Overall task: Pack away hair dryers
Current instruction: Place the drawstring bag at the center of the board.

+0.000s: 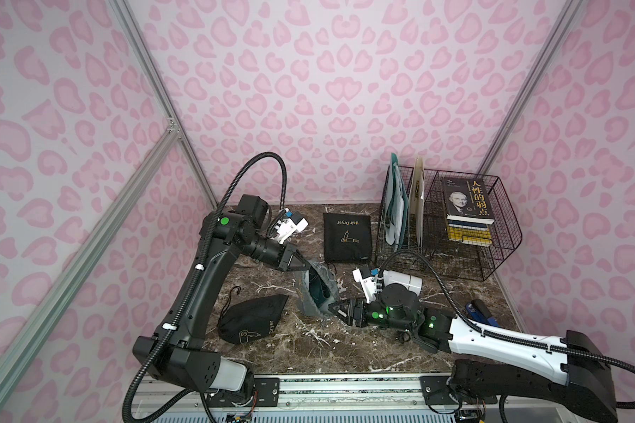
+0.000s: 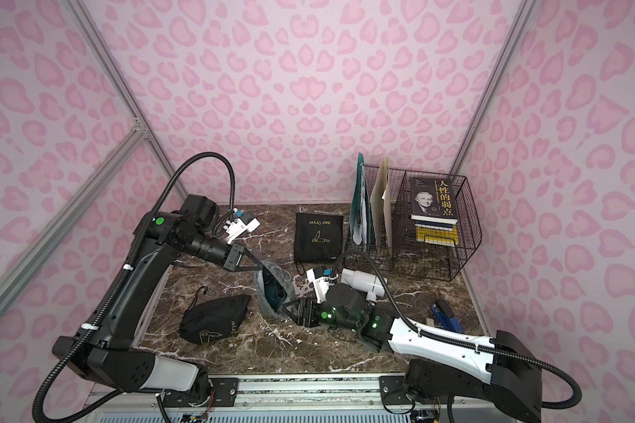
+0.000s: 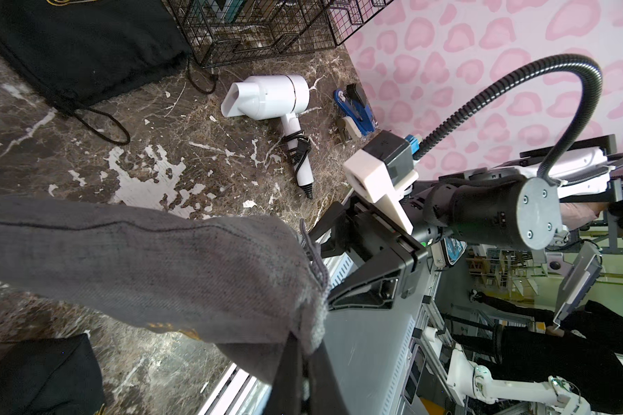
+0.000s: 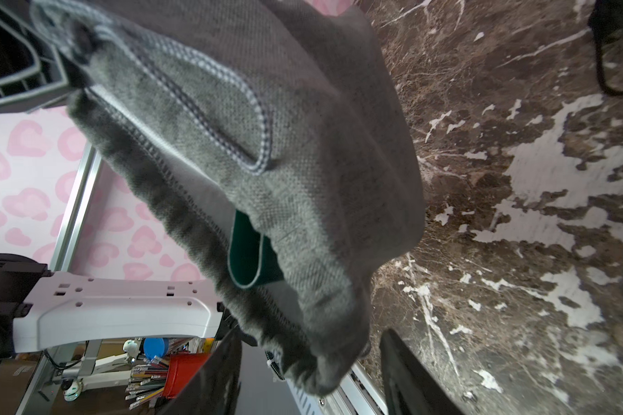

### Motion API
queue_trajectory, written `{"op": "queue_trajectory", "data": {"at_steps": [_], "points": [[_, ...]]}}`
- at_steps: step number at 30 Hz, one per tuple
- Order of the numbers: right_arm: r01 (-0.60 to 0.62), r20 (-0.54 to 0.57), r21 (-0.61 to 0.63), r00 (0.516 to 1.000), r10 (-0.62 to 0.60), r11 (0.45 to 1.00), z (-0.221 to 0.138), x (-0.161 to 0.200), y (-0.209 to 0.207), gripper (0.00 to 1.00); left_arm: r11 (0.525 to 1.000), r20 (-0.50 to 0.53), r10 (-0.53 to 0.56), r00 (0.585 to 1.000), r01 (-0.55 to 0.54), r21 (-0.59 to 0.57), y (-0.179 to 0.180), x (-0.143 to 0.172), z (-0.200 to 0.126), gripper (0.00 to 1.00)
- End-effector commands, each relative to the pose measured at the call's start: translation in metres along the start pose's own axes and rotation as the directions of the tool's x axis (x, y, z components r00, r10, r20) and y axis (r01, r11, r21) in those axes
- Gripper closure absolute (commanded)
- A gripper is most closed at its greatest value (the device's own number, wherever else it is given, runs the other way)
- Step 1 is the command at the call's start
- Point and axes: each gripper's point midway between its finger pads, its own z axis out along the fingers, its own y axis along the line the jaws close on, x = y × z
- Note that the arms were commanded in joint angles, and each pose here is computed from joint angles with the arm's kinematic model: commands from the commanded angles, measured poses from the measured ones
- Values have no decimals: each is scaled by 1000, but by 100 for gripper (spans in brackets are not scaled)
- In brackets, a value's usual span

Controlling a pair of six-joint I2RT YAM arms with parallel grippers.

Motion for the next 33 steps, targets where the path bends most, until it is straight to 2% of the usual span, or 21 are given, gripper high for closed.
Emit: {"op": "queue_trajectory", "data": {"at_steps": [1, 5, 9, 11, 14, 17, 23, 28, 33], "points": [[-22, 28, -15, 999, 22, 1000, 5, -5, 3, 38, 998, 38, 32, 999, -34, 48, -11, -7, -3, 98], [-37, 4, -10, 999, 37, 999, 10, 4, 1, 39, 998, 37, 33, 999, -35, 47, -11, -7, -3, 98], [-43, 3, -6, 999, 43, 999, 11, 7, 0, 44, 998, 39, 33, 999, -35, 51, -12, -7, -3, 98], [-51, 10, -11, 999, 51, 999, 11, 7, -1, 57, 998, 39, 33, 999, -34, 49, -11, -7, -3, 98], [-59, 17, -15, 998, 59, 998, 11, 6, -1, 82, 999, 38, 33, 999, -34, 40, -10, -6, -3, 98], [-50, 13, -19, 999, 50, 999, 12, 6, 1, 90, 999, 36, 29, 999, -30, 34, -8, -5, -2, 98], [-16, 28, 5, 999, 16, 1000, 13, -2, 4, 100, 999, 24, 35, 999, -35, 20, -5, -3, -1, 99], [63, 48, 69, 997, -66, 996, 8, -27, 12, 100, 998, -6, 50, 999, -50, -31, 6, 8, 1, 98], [111, 4, 123, 994, -113, 986, 8, -35, 5, 100, 994, -50, 83, 995, -86, -67, 12, 30, 2, 99]]}}
